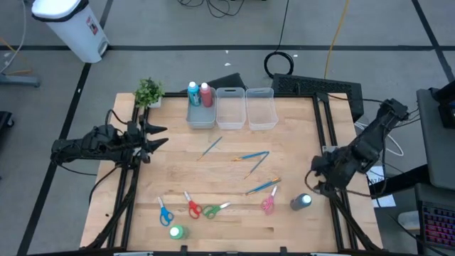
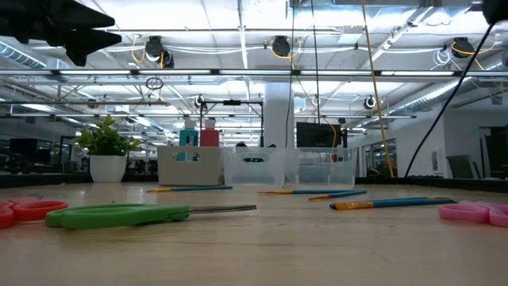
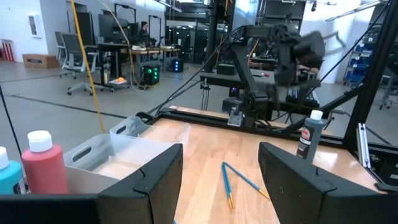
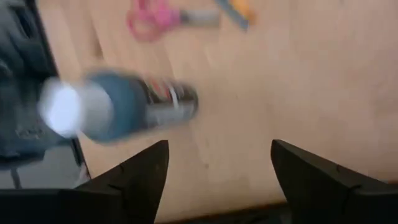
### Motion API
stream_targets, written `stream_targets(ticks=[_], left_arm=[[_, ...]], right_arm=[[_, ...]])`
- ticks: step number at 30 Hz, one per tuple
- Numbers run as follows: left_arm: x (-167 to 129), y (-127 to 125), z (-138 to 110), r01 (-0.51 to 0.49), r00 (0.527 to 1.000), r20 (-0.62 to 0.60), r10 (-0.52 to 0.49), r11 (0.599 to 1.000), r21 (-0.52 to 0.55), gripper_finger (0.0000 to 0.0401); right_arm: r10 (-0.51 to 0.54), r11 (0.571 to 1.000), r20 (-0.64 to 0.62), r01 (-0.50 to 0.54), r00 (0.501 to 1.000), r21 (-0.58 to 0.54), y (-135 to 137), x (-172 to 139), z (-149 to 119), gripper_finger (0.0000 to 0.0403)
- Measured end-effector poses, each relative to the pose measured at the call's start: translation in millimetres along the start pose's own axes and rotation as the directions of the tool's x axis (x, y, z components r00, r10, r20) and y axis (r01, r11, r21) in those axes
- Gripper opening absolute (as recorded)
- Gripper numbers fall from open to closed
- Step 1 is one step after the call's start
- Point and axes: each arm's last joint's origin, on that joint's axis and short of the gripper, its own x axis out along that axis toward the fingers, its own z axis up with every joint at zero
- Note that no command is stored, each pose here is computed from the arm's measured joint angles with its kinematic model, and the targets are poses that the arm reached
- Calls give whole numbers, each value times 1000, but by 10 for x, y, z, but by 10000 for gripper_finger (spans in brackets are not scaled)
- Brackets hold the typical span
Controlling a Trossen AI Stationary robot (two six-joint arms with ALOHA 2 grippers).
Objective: Pick & Place Paint Supplies
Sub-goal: Put the black paint bottles into the gray bin
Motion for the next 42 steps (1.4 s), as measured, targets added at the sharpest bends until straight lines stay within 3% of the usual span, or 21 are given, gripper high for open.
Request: stream_targets(ticks=[4, 9, 15, 19, 27, 33, 36, 42], left_arm=[[0, 0, 5, 0, 1000, 4, 0, 1000, -1, 218], [0, -2, 25, 2, 1000, 24, -2, 1000, -1, 218], [-3, 7, 53, -32, 998, 53, 32, 999, -4, 218], [-3, 12, 53, -51, 997, 54, 52, 999, -13, 218], [-3, 14, 55, -56, 997, 56, 57, 998, -16, 218], [-4, 16, 57, -64, 996, 58, 65, 998, -24, 218], [-3, 16, 61, -64, 996, 62, 65, 998, -26, 218], [-5, 16, 68, -64, 996, 68, 66, 998, -28, 218]], right_arm=[[22, 999, -72, -20, 997, 28, -27, 274, -128, 255], [127, 992, -55, -125, 990, 32, -47, 646, -235, 243], [173, 984, -75, -168, 982, 60, -269, 1096, -377, 228], [268, 962, -54, -264, 962, 68, -340, 1268, -424, 215], [397, 916, 104, -400, 912, 14, -434, 1445, -445, 205], [572, 818, 240, -568, 784, -94, -302, 1363, -373, 203], [550, 835, 227, -534, 804, -135, -321, 1385, -383, 205], [519, 853, 366, -494, 773, -165, -312, 1358, -334, 204]])
